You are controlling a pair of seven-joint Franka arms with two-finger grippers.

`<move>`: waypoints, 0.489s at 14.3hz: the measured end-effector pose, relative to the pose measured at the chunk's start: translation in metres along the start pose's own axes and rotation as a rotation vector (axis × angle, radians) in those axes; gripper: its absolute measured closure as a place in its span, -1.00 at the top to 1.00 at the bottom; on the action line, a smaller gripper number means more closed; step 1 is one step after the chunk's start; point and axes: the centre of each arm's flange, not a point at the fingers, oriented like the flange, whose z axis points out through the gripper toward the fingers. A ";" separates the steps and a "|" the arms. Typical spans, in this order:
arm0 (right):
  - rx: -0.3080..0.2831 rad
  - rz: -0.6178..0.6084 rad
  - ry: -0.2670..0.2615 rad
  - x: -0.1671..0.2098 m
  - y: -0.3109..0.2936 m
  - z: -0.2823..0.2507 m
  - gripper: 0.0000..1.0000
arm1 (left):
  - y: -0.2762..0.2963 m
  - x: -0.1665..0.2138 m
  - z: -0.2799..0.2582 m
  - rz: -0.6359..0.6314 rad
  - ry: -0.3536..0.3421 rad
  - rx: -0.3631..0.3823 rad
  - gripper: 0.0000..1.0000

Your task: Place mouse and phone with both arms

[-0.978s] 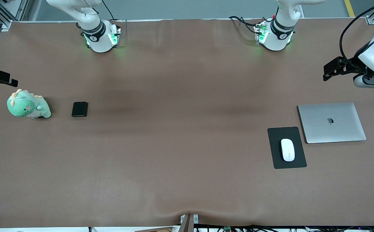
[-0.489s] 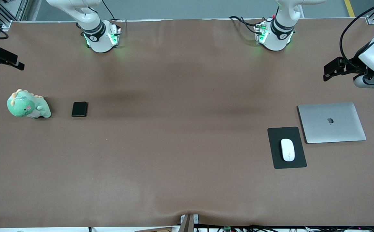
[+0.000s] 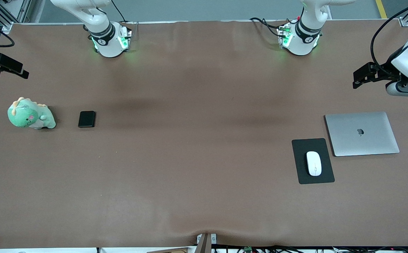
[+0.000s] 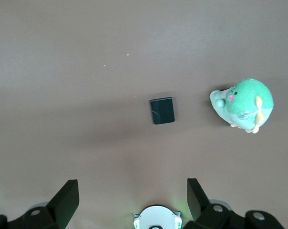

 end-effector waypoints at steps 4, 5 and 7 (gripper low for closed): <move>-0.024 -0.013 0.000 0.000 -0.008 0.000 1.00 | 0.000 0.000 0.000 0.000 0.004 0.000 1.00; -0.026 -0.014 0.000 0.000 -0.009 0.000 1.00 | 0.000 0.000 0.000 0.000 0.004 0.000 1.00; -0.043 -0.016 0.007 0.000 -0.009 0.000 1.00 | 0.000 0.000 0.000 0.000 0.004 0.000 1.00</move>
